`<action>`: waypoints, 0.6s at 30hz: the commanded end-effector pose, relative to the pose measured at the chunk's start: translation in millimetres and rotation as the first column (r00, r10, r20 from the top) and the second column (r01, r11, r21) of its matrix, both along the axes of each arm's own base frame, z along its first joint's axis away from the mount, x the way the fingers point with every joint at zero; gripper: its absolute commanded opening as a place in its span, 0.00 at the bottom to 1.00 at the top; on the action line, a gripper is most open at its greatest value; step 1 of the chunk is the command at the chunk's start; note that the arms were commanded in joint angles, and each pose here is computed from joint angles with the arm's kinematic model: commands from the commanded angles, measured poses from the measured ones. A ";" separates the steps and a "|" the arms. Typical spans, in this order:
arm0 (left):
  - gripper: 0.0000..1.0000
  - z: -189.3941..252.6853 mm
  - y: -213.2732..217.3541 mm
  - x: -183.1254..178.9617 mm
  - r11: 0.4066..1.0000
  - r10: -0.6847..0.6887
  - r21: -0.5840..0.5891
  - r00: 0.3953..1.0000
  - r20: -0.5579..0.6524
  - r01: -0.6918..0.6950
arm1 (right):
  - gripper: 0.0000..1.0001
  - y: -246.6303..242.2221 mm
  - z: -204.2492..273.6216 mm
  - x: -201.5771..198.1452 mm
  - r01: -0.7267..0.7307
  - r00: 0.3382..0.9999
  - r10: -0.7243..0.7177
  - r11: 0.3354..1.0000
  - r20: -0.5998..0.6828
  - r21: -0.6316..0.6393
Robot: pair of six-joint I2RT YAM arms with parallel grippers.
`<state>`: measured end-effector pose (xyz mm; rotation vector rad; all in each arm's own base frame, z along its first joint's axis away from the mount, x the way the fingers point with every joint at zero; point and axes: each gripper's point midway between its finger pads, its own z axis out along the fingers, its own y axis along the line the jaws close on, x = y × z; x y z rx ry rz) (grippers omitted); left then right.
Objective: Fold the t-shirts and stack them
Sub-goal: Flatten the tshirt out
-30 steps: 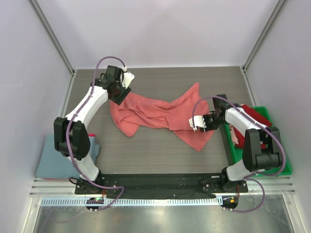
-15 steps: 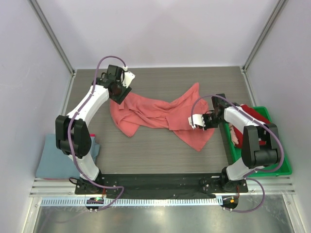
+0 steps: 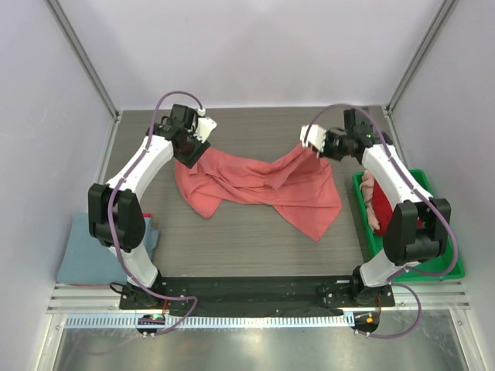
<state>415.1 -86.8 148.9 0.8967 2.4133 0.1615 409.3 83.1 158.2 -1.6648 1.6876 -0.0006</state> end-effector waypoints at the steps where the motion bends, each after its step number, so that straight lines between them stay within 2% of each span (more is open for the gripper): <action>1: 0.54 10.7 -18.5 -10.0 0.993 -0.101 -0.065 0.995 -0.022 0.099 | 0.01 12.2 77.8 31.8 0.148 0.979 -0.173 0.966 0.104 0.212; 2: 0.46 7.7 -20.7 -12.9 0.992 -0.115 -0.059 0.992 -0.045 0.112 | 0.01 12.5 79.7 36.5 0.164 0.977 -0.190 0.961 0.100 0.222; 5: 0.39 -7.2 -26.8 -13.6 0.990 -0.137 -0.039 0.983 -0.126 0.133 | 0.01 11.3 85.4 48.5 0.201 0.968 -0.230 0.949 0.100 0.242; 7: 0.38 -20.9 -27.9 -7.5 0.992 -0.122 -0.034 0.978 -0.168 0.118 | 0.01 12.6 85.4 52.8 0.215 0.964 -0.247 0.943 0.102 0.255; 13: 0.38 -51.1 -24.0 15.5 0.994 -0.095 0.033 0.978 -0.187 0.103 | 0.01 16.2 89.0 56.3 0.236 0.957 -0.271 0.933 0.100 0.272; 14: 0.38 -64.3 -21.2 14.8 0.994 -0.086 0.051 0.970 -0.225 0.100 | 0.01 16.9 87.9 56.1 0.237 0.957 -0.272 0.933 0.100 0.269; 18: 0.38 -72.9 -20.4 24.9 0.993 -0.072 0.075 0.972 -0.222 0.091 | 0.01 16.8 89.3 56.0 0.243 0.955 -0.278 0.932 0.103 0.269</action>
